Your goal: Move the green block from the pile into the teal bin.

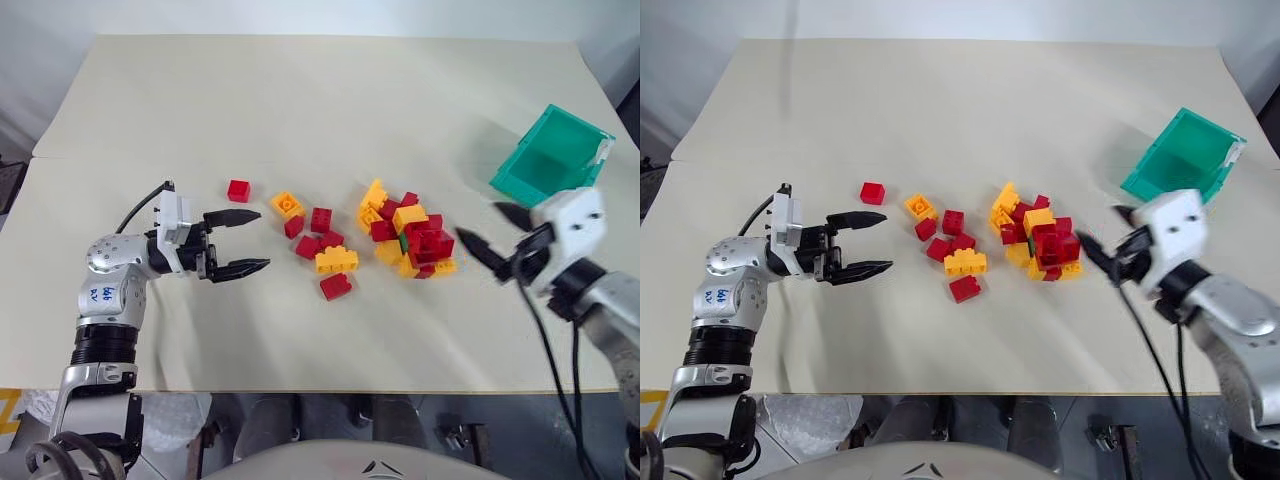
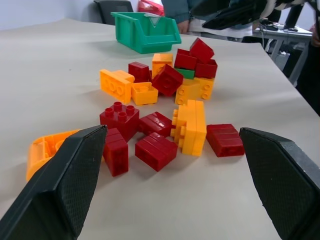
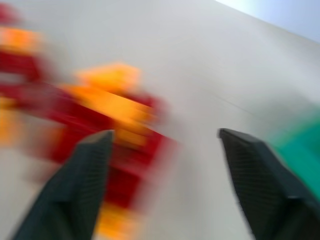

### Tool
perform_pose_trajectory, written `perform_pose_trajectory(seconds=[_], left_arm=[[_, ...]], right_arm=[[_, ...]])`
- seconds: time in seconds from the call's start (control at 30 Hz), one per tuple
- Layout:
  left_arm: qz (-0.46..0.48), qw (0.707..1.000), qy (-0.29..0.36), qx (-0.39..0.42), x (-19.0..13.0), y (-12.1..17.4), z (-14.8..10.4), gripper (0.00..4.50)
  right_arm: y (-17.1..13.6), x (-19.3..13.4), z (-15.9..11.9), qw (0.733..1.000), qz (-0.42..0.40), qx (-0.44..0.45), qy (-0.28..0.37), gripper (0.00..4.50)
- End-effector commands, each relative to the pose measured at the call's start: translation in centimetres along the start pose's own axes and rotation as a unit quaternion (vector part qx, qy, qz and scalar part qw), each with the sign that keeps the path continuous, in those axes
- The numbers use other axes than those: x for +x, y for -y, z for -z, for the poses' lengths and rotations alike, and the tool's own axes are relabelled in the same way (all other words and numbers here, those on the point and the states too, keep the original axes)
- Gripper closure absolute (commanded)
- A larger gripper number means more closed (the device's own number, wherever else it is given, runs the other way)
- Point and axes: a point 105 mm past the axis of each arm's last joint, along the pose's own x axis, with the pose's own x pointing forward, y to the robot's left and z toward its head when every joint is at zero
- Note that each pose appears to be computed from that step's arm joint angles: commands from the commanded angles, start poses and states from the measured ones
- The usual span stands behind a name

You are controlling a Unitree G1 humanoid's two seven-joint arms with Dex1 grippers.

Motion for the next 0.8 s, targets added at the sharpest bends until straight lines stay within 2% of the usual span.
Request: perform_pose_trajectory(seconds=[0.03,0.17,0.27,0.3,0.4,0.53,0.57,0.73,0.77,0.8], left_arm=[[-0.003,1.0,0.007,0.019,0.2,-0.7,-1.0,0.0],[-0.004,1.0,0.007,0.024,0.1,-1.1,-1.2,0.0],[-0.006,1.0,0.005,0.027,0.0,-1.3,-1.3,0.0],[-0.006,1.0,0.005,0.027,-0.1,-1.4,-1.3,0.0],[-0.007,1.0,0.004,0.029,-0.1,-1.7,-1.3,0.0],[-0.007,0.999,0.006,0.033,0.2,-1.9,-1.4,0.0],[-0.006,0.999,0.007,0.034,0.2,-1.9,-1.5,0.0],[-0.005,0.999,0.009,0.034,0.4,-1.8,-1.4,0.0],[-0.003,0.999,0.011,0.034,0.4,-1.8,-1.4,0.0],[-0.002,0.999,0.012,0.035,0.5,-1.7,-1.4,0.0]], right_arm=[[0.6,-0.3,-0.4,0.999,0.013,-0.019,0.022,0.03],[1.5,-0.1,-0.2,0.999,0.042,-0.021,0.023,0.03],[1.0,-0.1,-0.4,0.999,0.025,-0.019,0.018,0.03],[0.6,-0.1,-0.9,0.999,0.018,-0.02,0.03,0.21],[-1.4,-0.1,-1.9,0.999,-0.029,-0.023,0.04,0.93],[-4.5,0.2,-3.7,0.994,-0.082,-0.052,0.053,2.29],[-5.2,0.3,-4.1,0.992,-0.092,-0.058,0.057,2.75],[-8.4,0.9,-5.7,0.983,-0.146,-0.085,0.069,4.28],[-10.1,0.9,-6.2,0.977,-0.183,-0.078,0.079,4.48],[-11.3,0.8,-6.5,0.972,-0.209,-0.072,0.085,4.48]])
